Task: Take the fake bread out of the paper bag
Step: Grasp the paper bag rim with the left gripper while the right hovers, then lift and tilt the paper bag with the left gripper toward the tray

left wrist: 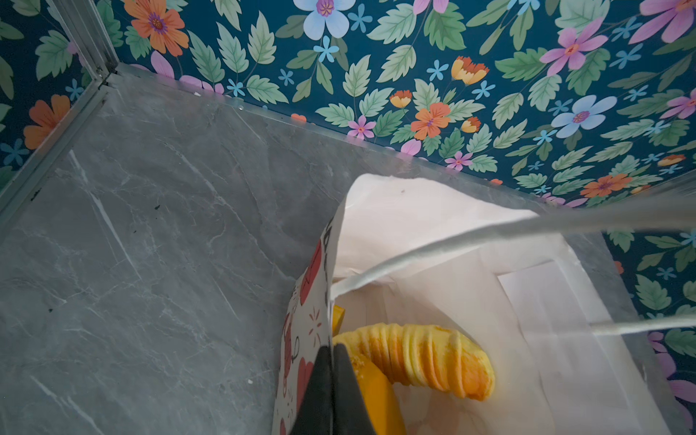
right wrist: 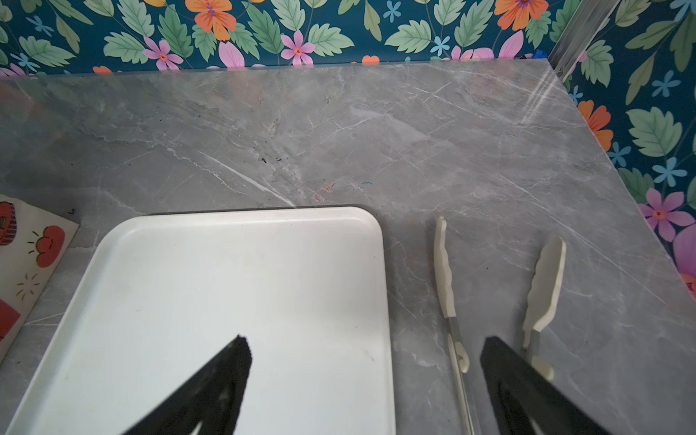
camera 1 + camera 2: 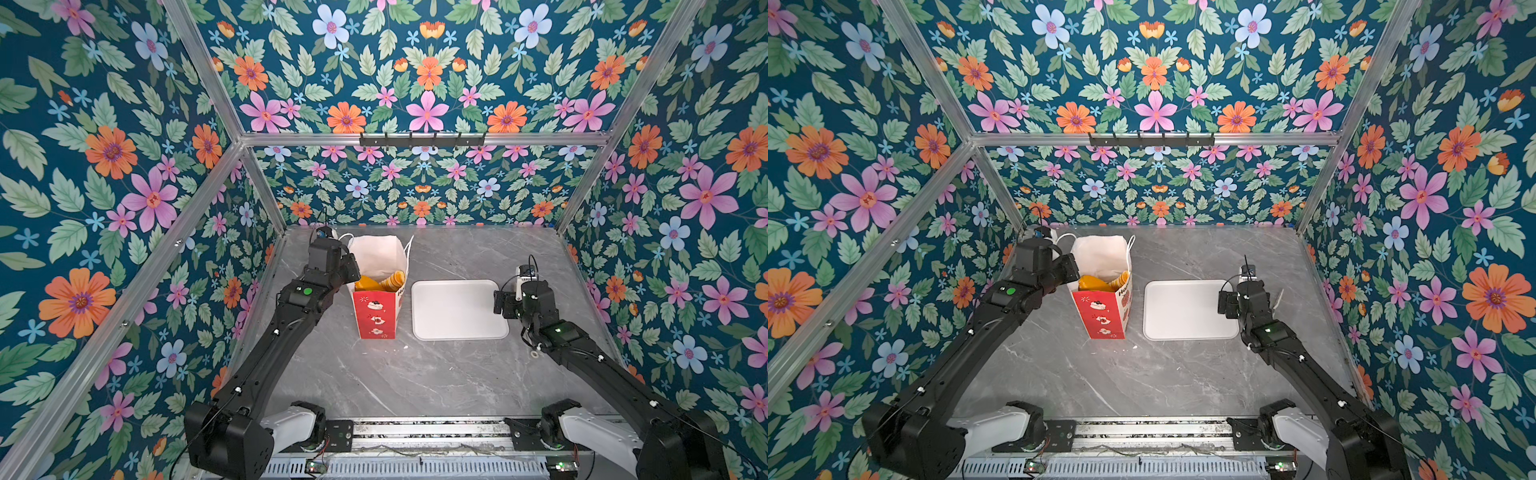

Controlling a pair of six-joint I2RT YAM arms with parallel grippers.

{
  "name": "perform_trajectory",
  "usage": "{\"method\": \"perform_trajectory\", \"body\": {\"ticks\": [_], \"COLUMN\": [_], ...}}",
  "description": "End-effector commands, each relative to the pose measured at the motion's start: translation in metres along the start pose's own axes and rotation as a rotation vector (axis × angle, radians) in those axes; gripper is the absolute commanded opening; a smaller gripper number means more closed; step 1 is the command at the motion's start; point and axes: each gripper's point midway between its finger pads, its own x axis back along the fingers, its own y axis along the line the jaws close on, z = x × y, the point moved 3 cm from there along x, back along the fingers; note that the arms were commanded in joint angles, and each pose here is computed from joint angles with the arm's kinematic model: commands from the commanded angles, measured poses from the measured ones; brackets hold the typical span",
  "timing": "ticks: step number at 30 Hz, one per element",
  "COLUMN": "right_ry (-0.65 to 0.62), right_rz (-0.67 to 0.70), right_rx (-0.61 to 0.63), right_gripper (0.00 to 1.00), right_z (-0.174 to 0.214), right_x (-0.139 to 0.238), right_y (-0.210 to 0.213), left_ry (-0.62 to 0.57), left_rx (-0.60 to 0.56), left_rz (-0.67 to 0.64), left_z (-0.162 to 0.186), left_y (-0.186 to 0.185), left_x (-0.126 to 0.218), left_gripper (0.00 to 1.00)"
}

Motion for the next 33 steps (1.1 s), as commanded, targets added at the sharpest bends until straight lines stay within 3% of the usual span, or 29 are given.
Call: {"method": "perform_trajectory", "body": {"ticks": [1,6,14,21,26,33], "right_ry": [-0.015,-0.016,-0.012,0.000,0.014,0.020], "right_rz": [0.002,0.010,0.030,0.017,0.011,0.000], "right_rx": [-0.007,-0.005,-0.007,-0.025,-0.036,-0.046], "right_gripper": [0.96,0.96,0.96,0.96,0.96,0.96], "right_z": [-0.005,-0.007,-0.006,0.003,0.009,0.010], "right_x": [0.000,0.002,0.008,0.011,0.012,0.010], "right_y": [0.001,-0.001,-0.005,-0.006,-0.006,-0.004], "left_ry": [-0.037,-0.106,-0.161,-0.107,-0.046,-0.089], "left_rx": [-0.073,-0.198,-0.431,-0.601,-0.683,-0.745], "left_rz": [-0.024,-0.052,0.016,0.054,0.021,-0.005], "left_z": [-0.016,-0.055,-0.109,-0.140,-0.152,-0.177], "left_y": [-0.002,-0.007,-0.012,-0.008,-0.004,-0.009], "left_x": [0.000,-0.007,-0.035,-0.077,-0.103,-0.100], "left_gripper": [0.00,0.00,0.00,0.00,0.00,0.00]}}
